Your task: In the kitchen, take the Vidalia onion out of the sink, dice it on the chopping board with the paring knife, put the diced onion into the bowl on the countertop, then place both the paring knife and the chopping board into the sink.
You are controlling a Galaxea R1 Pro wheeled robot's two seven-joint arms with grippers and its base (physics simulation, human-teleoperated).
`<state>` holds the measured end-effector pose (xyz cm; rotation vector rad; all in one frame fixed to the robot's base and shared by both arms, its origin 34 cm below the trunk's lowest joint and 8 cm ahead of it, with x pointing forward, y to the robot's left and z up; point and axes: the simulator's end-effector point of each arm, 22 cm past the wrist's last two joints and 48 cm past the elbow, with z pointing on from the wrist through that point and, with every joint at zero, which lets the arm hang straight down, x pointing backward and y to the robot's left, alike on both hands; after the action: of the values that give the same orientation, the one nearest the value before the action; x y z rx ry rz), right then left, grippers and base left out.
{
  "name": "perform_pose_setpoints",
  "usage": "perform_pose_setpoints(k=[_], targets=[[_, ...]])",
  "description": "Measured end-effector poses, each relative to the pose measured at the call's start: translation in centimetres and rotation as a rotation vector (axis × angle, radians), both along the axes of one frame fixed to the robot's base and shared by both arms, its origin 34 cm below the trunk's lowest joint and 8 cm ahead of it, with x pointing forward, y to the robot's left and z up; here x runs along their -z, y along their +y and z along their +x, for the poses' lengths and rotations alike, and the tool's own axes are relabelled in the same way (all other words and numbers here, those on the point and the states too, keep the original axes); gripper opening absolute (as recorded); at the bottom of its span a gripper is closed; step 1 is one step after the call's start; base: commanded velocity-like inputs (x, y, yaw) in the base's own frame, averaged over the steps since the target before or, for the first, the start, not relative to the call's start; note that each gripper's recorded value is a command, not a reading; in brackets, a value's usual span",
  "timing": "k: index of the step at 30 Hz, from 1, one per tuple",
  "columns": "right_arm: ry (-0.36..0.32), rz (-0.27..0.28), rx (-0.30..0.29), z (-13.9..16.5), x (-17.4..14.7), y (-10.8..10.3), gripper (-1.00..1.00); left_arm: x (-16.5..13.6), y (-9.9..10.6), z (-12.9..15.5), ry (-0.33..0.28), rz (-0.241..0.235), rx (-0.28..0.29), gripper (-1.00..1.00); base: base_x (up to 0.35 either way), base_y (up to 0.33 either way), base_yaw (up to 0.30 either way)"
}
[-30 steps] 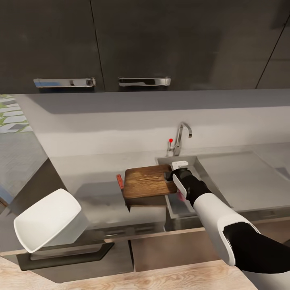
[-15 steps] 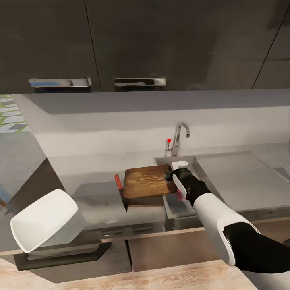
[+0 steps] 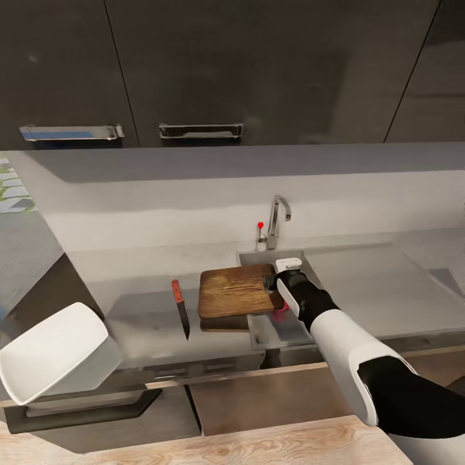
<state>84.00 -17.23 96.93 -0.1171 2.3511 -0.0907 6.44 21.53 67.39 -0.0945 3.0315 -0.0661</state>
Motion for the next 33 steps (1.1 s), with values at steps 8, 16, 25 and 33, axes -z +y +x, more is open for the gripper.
perform_pose_setpoints(k=[8, 16, 25, 33], targets=[[0.01, 0.0, 0.0, 0.0, 0.7, 0.0, -1.0, 0.0, 0.0, -0.2, 0.008, 0.001, -0.001, 1.0, 0.0, -0.001, 0.0], [0.023, 0.0, 0.0, -0.1, 1.6, 0.0, -1.0, -0.1, 0.1, -0.7, 0.022, 0.002, 0.0, 1.0, 0.0, 0.0, 0.0], [0.037, 0.0, 0.0, -0.2, 2.7, 0.0, -1.0, -0.2, 0.1, -1.1, 0.036, 0.002, -0.001, 1.0, 0.0, 0.0, 0.0], [0.049, 0.001, 0.0, -0.3, 3.6, 0.0, -1.0, -0.3, 0.1, -1.6, 0.049, 0.002, 0.0, 1.0, 0.0, 0.0, 0.0]])
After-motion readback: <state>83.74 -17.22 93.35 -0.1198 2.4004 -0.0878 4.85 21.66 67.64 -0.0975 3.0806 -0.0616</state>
